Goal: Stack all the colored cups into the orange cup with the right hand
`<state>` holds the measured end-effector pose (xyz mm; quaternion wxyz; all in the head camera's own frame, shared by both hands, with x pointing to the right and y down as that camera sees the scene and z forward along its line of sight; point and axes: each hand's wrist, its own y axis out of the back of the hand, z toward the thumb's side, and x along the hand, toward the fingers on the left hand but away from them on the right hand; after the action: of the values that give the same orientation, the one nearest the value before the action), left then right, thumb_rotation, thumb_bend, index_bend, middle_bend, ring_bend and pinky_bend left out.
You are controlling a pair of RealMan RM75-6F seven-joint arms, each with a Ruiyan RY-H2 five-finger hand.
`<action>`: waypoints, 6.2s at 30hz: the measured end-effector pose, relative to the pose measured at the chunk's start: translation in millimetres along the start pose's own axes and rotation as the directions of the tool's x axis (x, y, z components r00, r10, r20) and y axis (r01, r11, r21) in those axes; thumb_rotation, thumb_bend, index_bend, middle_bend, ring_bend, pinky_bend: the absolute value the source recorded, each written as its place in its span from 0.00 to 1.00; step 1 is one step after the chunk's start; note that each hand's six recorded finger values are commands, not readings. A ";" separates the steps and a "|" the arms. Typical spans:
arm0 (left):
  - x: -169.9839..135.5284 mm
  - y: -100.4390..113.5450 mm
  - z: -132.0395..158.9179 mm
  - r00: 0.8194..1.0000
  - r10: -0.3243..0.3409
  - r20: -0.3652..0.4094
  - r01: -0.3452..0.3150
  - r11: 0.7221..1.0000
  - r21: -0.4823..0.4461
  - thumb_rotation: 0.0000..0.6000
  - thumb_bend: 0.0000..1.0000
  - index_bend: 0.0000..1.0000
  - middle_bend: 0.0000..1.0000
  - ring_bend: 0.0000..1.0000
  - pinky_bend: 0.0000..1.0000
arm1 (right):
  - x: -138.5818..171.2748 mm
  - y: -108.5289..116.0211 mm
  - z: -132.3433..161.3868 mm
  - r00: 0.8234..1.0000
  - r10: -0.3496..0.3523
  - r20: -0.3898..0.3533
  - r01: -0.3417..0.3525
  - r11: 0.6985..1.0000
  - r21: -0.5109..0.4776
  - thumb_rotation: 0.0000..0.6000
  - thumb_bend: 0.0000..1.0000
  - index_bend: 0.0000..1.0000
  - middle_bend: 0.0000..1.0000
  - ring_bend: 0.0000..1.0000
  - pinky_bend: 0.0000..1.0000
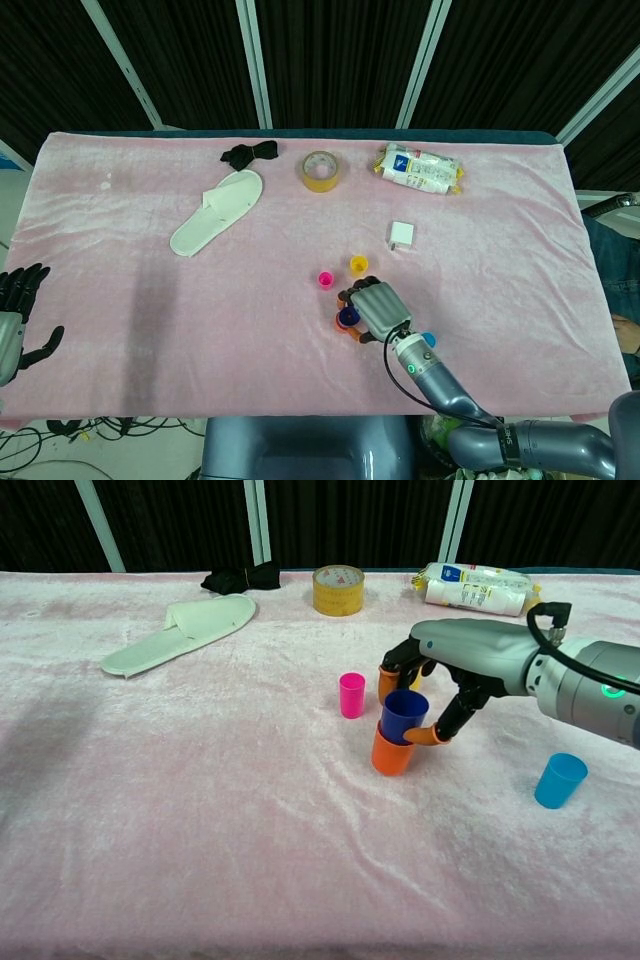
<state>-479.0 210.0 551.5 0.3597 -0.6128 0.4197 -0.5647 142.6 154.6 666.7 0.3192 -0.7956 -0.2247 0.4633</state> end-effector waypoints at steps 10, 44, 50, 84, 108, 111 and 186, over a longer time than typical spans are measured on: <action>0.3 0.3 -0.2 1.000 0.000 -0.002 0.000 1.000 0.000 1.00 0.34 0.05 0.04 0.00 0.01 | -4.5 -4.4 2.5 1.000 0.009 -0.001 -0.009 1.000 -0.003 1.00 0.27 0.45 0.43 0.27 0.22; 0.5 0.4 -0.8 1.000 0.005 -0.004 -0.005 1.000 0.009 1.00 0.34 0.05 0.04 0.00 0.01 | -45.2 46.6 -45.9 0.985 -0.067 0.158 0.062 0.997 0.036 1.00 0.17 0.22 0.24 0.21 0.22; 0.4 1.0 -1.1 1.000 0.007 -0.006 -0.007 1.000 0.007 1.00 0.34 0.05 0.04 0.00 0.01 | -59.7 38.3 -52.8 0.982 -0.053 0.181 0.047 0.998 0.036 1.00 0.17 0.23 0.27 0.21 0.22; 2.9 0.2 -3.5 1.000 -0.004 -0.018 0.005 1.000 0.003 1.00 0.34 0.05 0.04 0.00 0.01 | -88.4 4.3 -65.6 0.979 -0.043 0.199 0.044 0.999 -0.005 1.00 0.40 0.51 0.49 0.25 0.22; 0.8 -1.0 -0.9 1.000 -0.008 -0.009 0.008 1.000 0.005 1.00 0.34 0.04 0.04 0.00 0.01 | 12.4 57.3 -5.1 0.992 -0.128 0.006 0.128 0.991 -0.029 1.00 0.36 0.52 0.48 0.25 0.22; 0.5 -1.3 -0.7 1.000 -0.009 -0.008 0.009 1.000 0.006 1.00 0.34 0.04 0.04 0.00 0.01 | 23.4 47.9 -2.1 0.994 -0.114 -0.001 0.114 0.993 -0.017 1.00 0.36 0.52 0.48 0.25 0.22; -0.7 -0.9 0.0 1.000 -0.001 -0.010 0.001 1.000 0.014 1.00 0.34 0.03 0.04 0.00 0.01 | 123.0 -4.0 -67.8 0.980 0.006 0.200 0.006 0.998 -0.062 1.00 0.24 0.24 0.18 0.17 0.21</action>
<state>-479.0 211.1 552.0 0.3616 -0.6077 0.4172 -0.5708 259.9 217.4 621.4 0.2698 -0.7545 -0.2702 0.5338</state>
